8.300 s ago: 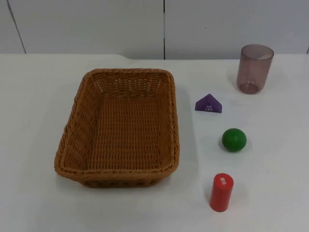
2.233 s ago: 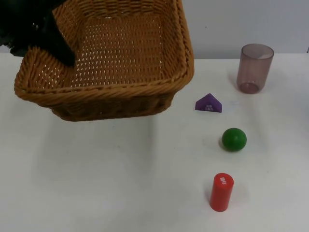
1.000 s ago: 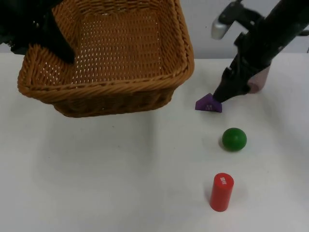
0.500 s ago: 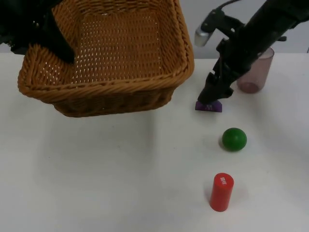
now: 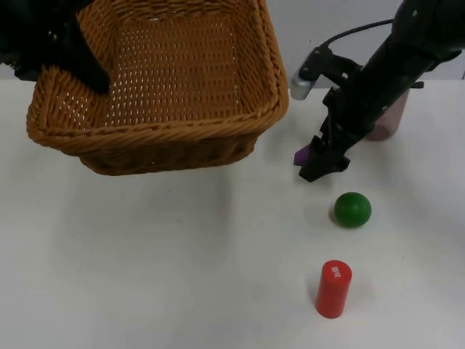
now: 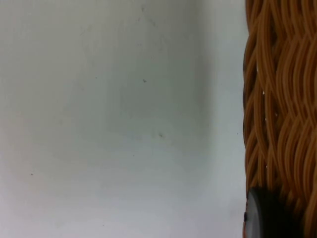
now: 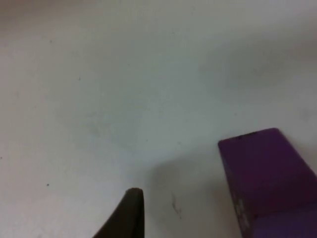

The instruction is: Pick up the basket with the left hand and place the triangular block into the basket with the right hand.

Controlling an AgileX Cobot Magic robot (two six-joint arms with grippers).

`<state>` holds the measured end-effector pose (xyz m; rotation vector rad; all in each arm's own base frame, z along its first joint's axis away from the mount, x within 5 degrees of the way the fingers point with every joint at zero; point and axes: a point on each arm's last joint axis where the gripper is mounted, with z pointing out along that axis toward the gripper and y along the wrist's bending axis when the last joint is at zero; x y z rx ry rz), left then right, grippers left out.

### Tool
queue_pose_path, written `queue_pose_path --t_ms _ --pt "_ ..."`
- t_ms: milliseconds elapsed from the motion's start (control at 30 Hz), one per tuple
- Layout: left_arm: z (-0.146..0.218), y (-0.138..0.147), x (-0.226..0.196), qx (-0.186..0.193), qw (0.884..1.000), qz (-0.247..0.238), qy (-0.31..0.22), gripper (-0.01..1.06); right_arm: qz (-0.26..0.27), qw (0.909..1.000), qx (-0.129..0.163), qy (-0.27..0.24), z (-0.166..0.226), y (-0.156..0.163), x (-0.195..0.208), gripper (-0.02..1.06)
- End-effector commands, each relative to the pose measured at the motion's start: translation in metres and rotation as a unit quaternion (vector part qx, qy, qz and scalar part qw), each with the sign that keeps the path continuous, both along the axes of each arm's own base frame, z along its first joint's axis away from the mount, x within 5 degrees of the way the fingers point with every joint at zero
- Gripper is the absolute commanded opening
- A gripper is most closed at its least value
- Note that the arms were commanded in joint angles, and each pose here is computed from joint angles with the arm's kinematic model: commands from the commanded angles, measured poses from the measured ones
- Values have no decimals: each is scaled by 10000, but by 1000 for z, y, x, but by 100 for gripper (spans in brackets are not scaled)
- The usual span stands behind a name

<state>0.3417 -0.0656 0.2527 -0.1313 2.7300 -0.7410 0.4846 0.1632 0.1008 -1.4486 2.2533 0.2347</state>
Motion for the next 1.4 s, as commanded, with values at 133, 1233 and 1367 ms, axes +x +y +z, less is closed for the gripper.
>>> queue_pose_path --t_ms 133,1233,1367 --pt "7 0 -1 -99 9998 108 -102 0 35 9999 27 -140 2 4 2 105" --pt "7 -1 -1 -140 9998 148 -83 0 -593 9974 338 251 24 5 -3 0" --pt "7 0 -1 -97 9998 125 -91 0 -768 9960 318 321 59 2 -10 0"
